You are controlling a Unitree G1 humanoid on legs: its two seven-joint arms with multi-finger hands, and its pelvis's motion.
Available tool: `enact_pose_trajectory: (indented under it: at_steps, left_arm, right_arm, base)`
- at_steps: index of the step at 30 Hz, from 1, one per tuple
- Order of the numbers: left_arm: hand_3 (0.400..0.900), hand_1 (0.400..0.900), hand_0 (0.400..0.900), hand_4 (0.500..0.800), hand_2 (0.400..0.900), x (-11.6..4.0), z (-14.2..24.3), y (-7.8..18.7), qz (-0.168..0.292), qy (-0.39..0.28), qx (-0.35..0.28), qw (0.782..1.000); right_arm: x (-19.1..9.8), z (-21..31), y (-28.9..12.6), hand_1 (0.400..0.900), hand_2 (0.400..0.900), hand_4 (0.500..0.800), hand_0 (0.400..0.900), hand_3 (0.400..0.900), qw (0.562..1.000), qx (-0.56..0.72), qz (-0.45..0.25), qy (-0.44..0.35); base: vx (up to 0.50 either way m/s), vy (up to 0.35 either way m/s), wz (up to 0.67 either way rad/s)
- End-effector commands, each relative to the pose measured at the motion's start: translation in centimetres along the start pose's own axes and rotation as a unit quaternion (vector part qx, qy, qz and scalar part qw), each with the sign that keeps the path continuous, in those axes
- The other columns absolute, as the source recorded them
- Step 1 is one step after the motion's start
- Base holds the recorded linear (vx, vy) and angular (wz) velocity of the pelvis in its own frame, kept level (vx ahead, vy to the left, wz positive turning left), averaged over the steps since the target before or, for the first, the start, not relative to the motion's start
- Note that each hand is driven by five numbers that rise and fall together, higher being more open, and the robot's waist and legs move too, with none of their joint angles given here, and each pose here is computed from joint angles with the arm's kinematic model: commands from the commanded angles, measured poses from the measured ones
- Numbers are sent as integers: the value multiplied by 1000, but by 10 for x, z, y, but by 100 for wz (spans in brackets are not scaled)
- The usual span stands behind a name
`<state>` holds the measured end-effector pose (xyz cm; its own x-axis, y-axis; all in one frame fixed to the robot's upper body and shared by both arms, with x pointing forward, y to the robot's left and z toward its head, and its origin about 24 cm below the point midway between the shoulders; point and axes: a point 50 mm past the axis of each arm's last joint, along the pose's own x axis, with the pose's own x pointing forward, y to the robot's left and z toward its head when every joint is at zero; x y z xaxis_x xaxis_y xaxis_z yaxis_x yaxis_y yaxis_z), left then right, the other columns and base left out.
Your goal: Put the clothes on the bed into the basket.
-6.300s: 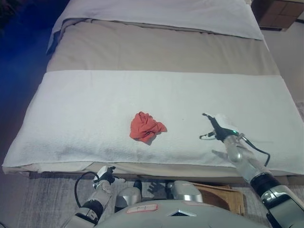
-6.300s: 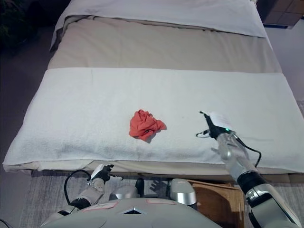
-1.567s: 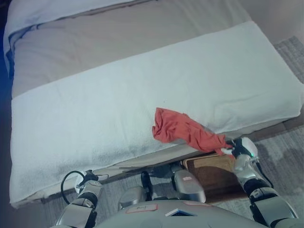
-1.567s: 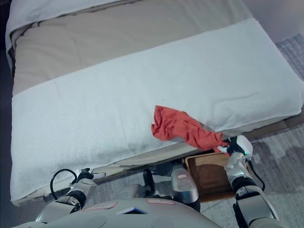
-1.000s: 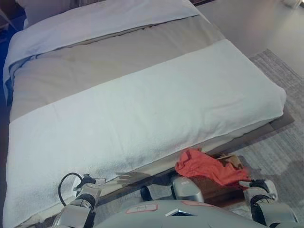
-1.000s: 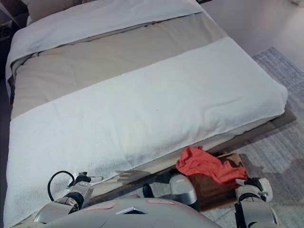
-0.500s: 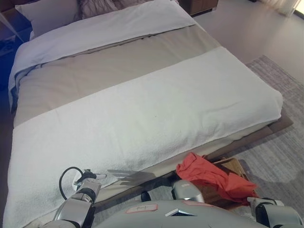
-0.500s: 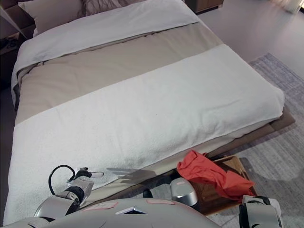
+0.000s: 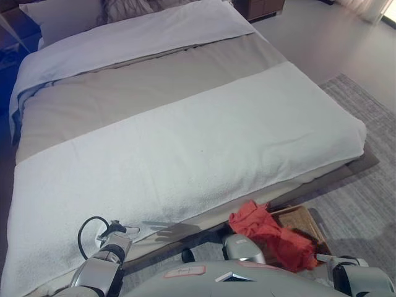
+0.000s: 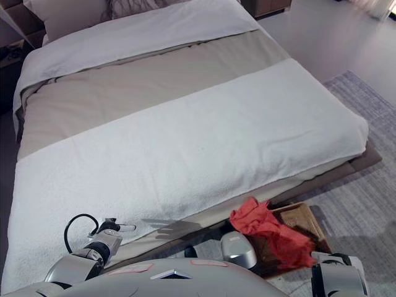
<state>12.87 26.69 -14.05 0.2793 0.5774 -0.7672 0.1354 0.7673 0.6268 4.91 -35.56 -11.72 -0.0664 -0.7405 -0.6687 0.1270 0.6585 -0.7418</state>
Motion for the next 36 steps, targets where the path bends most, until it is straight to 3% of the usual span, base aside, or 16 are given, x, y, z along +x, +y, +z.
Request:
enact_pose_trajectory:
  at_steps: [1, 12, 22, 30, 36]
  left_arm:
    - [900, 900, 900, 800, 900, 10, 6, 44, 72, -3, 18, 997]
    - [900, 900, 900, 800, 900, 10, -6, 35, 56, 14, 12, 998]
    - [900, 900, 900, 800, 900, 6, -18, 20, 30, 8, 3, 1000]
    - [900, 900, 900, 800, 900, -6, 22, -6, -17, -88, 29, 996]
    - [900, 900, 900, 800, 900, -15, 53, -11, -32, -146, 38, 988]
  right_arm:
    - [3, 10, -16, 900, 900, 800, 900, 900, 999, -17, -30, -9]
    - [-7, 21, 12, 900, 900, 800, 900, 900, 998, -39, 12, -55]
    - [-37, 72, 48, 900, 900, 800, 900, 900, 974, -29, 88, -206]
    - [-63, 97, 78, 900, 900, 800, 900, 900, 943, -109, 136, -282]
    - [-64, 94, 84, 900, 900, 800, 900, 900, 938, -151, 138, -279]
  base:
    - [0, 0, 0]
    - [-5, 0, -1]
    - [-25, -1, -7]
    - [-33, -16, 5]
    - [1, -2, -1]
